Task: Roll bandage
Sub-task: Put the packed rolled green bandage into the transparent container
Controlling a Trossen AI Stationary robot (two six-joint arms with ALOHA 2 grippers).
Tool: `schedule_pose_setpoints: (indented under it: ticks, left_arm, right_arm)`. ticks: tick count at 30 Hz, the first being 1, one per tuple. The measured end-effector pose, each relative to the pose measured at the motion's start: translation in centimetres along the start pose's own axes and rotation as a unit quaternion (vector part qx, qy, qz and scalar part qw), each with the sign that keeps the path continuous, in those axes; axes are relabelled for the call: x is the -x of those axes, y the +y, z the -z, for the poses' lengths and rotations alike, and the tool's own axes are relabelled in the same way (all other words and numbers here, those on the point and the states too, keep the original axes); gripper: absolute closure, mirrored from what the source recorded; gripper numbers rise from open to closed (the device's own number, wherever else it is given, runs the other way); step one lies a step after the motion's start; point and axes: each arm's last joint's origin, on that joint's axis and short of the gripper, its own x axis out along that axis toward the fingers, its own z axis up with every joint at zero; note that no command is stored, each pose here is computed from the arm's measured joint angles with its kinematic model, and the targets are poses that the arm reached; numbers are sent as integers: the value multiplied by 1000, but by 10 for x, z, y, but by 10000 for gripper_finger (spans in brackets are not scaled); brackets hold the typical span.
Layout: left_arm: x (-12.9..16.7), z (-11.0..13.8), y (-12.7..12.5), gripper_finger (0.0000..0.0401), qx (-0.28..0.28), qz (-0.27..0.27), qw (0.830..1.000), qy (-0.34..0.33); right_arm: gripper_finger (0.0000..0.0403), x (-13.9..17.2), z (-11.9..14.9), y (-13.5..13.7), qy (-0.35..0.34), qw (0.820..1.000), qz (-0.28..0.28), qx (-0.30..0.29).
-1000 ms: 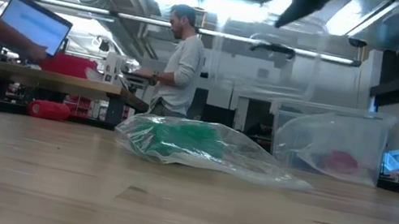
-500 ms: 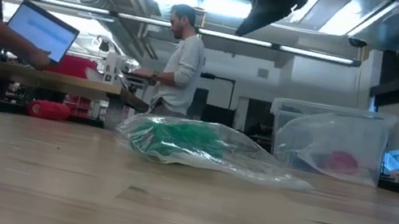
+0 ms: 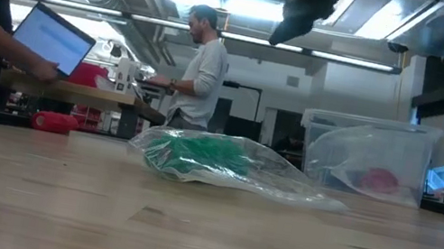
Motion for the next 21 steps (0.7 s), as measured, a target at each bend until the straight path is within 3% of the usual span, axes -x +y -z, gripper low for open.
schedule_pose_setpoints:
  ticks: [3, 8, 13, 18, 21]
  left_arm:
    - [-5, 10, -1, 301, 11, 1, 1000, 4]
    - [-21, 28, -8, 301, 14, 9, 1000, 12]
    - [-46, 45, -23, 301, -1, 13, 999, 42]
    - [-68, 58, -37, 301, -5, 14, 998, 63]
    - [-79, 62, -44, 301, -2, 20, 998, 59]
  right_arm:
    - [213, 0, 3, 18, 19, 997, -72, -20]
    - [201, -18, 6, 66, 10, 994, -111, 24]
    - [201, -47, 23, 112, -34, 991, -95, 85]
    - [201, -66, 44, 133, -53, 991, -38, 117]
    - [200, -72, 52, 139, -55, 995, -47, 74]
